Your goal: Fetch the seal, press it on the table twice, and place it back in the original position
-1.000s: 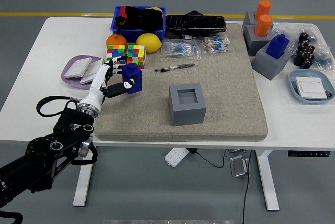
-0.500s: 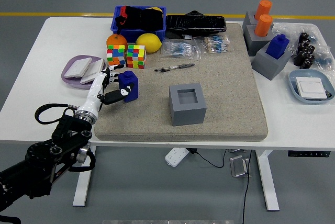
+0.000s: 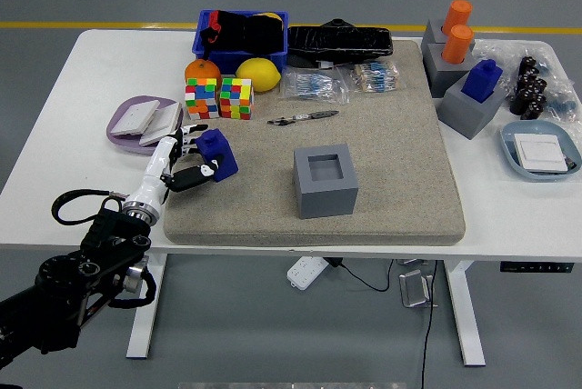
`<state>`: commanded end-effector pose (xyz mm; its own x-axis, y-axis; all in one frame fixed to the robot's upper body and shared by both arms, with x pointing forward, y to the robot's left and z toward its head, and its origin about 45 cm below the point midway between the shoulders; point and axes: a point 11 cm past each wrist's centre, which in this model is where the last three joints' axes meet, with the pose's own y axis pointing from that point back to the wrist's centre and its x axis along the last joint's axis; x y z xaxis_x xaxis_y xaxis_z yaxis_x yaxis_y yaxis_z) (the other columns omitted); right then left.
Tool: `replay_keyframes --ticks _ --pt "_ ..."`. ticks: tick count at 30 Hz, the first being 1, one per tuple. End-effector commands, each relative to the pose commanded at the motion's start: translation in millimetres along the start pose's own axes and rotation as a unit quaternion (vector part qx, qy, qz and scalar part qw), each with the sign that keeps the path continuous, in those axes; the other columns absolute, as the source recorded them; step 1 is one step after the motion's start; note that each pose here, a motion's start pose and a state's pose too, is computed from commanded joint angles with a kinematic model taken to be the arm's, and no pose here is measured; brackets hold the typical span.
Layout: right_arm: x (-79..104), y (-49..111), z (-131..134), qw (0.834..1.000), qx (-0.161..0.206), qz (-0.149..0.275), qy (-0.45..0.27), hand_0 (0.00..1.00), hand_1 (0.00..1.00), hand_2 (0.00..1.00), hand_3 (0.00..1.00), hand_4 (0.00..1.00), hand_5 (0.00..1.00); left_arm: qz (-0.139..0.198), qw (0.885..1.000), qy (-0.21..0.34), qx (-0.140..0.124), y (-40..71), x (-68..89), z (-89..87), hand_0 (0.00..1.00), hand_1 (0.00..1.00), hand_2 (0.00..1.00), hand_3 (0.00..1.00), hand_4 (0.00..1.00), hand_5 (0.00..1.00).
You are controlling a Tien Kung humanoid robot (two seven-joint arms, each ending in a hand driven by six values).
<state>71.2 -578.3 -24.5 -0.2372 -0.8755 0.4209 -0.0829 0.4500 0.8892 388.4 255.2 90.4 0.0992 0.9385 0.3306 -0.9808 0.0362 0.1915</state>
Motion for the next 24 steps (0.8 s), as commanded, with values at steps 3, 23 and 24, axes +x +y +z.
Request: replay_keyframes --ticks 3,23,24 --pt "0.0 -0.1 0.5 1.0 0.0 0.0 0.0 0.884 0.746 0.731 0.738 0.835 0.523 0.001 1.0 0.001 -0.003 0.4 1.3 1.4 0.823 0.572 0.458 0.804 0.554 0.002" --pt "0.9 -0.1 2.1 1.0 -0.001 0.0 -0.004 0.884 0.746 0.731 0.739 0.836 0.523 -0.045 0.995 0.022 -0.088 -6.8 -25.0 73.7 0.821 0.576 0.461 0.799 0.554 0.002" --pt "0.9 -0.1 2.1 1.0 -0.001 0.0 -0.004 0.884 0.746 0.731 0.739 0.836 0.523 -0.054 0.994 0.02 -0.093 -6.9 -28.2 80.0 0.821 0.576 0.461 0.799 0.554 0.002"
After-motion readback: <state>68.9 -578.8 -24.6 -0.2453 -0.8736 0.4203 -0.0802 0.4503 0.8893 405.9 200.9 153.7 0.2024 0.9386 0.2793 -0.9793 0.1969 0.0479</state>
